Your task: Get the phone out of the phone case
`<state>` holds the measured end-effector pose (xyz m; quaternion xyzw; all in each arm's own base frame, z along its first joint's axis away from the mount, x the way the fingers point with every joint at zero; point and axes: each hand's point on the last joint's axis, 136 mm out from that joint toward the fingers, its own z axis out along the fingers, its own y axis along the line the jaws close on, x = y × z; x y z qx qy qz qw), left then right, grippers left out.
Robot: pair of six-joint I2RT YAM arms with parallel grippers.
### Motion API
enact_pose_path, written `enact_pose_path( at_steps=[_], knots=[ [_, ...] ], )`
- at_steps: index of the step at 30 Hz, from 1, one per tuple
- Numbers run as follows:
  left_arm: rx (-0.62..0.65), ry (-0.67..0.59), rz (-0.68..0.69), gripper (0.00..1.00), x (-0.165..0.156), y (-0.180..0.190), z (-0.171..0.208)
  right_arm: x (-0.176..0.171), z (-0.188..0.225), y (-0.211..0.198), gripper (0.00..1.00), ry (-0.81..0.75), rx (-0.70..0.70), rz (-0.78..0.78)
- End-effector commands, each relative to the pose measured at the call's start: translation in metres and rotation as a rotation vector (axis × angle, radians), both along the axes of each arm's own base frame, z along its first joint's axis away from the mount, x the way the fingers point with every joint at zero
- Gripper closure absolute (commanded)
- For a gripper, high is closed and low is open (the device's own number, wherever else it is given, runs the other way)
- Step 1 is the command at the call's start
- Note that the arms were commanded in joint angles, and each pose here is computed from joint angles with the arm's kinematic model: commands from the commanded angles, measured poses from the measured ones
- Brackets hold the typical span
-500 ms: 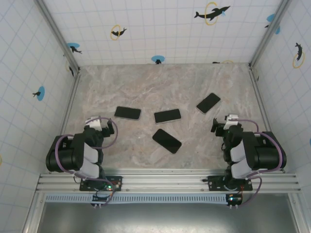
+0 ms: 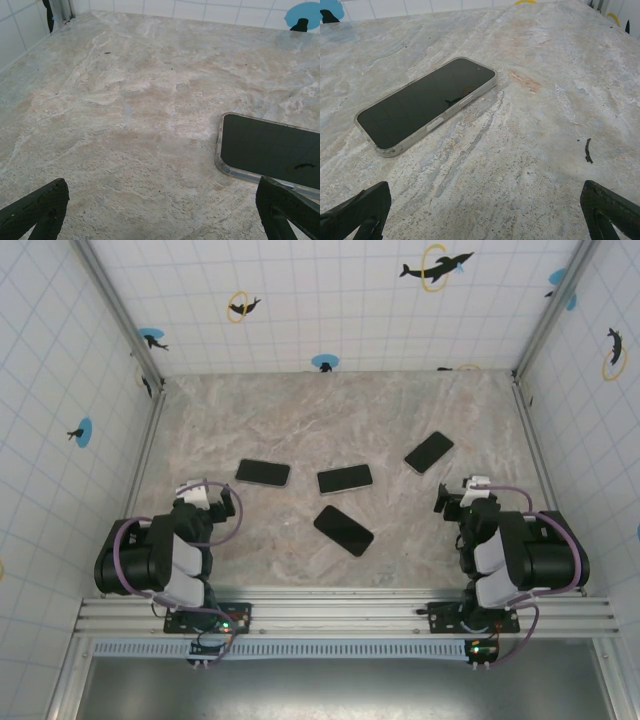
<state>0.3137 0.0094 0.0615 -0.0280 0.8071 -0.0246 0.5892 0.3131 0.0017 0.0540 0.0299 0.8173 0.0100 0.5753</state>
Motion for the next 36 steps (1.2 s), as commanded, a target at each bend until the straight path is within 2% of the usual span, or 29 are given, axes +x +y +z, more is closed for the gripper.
enact_pose_path(
  at_steps=[1,9,15,18,23,28,33,36],
  knots=[
    [-0.004,0.01,0.004,0.02,-0.002,0.0,-0.003,-0.003,-0.002,-0.002,0.01,0.002,0.002,-0.007],
    [-0.004,0.001,0.008,0.02,0.001,0.0,0.001,-0.002,0.002,0.001,0.01,-0.009,0.008,0.01],
    [-0.014,0.064,-0.013,0.02,0.017,-0.002,0.011,0.01,0.022,0.013,0.01,0.0,0.012,0.087],
    [-0.063,0.059,0.016,0.02,0.027,0.0,0.031,0.014,0.04,0.018,0.01,-0.03,0.024,0.115],
    [-0.237,0.135,0.091,0.02,0.048,0.001,0.061,0.019,0.067,0.036,0.01,-0.037,0.051,0.213],
    [-0.359,0.308,0.343,0.02,0.053,0.012,0.065,0.016,0.084,0.063,0.01,0.002,0.101,0.347],
    [-0.508,0.399,0.349,0.02,0.058,-0.021,0.07,0.013,0.089,0.094,0.01,0.106,0.138,0.465],
    [-0.548,0.46,0.369,0.02,0.059,-0.048,0.068,0.01,0.092,0.114,0.01,0.165,0.149,0.539]
  ],
)
